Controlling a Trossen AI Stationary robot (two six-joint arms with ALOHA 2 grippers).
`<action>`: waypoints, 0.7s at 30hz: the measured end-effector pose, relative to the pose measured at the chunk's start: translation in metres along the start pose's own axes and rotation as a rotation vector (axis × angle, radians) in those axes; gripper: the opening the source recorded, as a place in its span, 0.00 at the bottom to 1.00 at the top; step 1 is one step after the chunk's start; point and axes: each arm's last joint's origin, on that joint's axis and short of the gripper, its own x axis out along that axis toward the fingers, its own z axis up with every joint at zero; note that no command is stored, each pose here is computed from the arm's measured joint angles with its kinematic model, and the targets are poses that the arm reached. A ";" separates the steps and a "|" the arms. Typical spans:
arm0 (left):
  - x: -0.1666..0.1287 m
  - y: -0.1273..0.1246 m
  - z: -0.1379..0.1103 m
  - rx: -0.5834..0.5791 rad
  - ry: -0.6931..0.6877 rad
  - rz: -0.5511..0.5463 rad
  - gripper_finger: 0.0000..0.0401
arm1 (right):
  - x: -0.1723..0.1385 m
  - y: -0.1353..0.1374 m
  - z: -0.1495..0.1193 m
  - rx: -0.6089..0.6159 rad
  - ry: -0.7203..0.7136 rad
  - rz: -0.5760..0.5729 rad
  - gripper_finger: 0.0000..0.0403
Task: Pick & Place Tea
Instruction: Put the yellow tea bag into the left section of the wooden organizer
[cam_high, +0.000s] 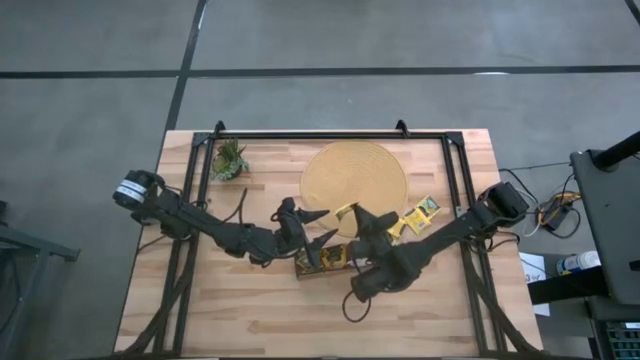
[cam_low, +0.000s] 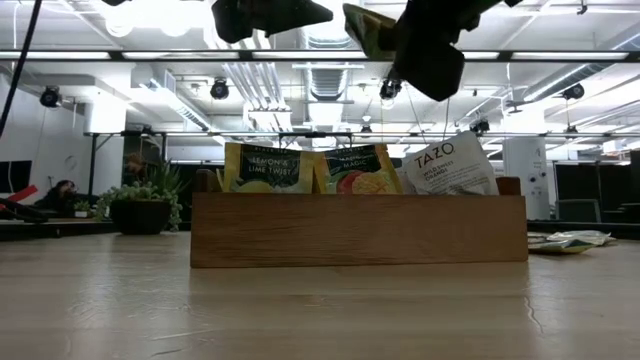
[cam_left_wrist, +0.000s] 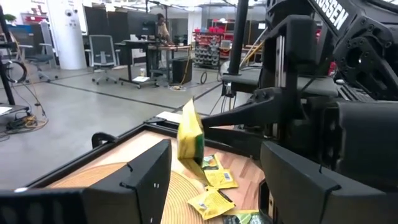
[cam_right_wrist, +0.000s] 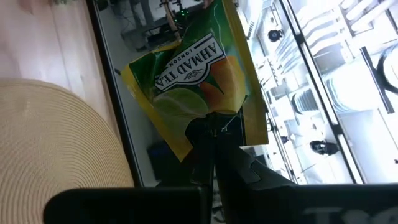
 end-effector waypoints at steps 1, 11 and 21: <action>0.000 0.000 0.000 -0.001 -0.001 0.000 0.60 | -0.001 0.000 0.001 0.004 -0.004 0.002 0.02; 0.000 -0.001 0.000 -0.015 0.001 -0.023 0.60 | -0.009 -0.003 0.004 -0.037 -0.025 0.010 0.02; 0.002 0.001 -0.001 -0.028 0.014 -0.037 0.60 | -0.016 -0.002 0.007 -0.051 -0.042 0.016 0.02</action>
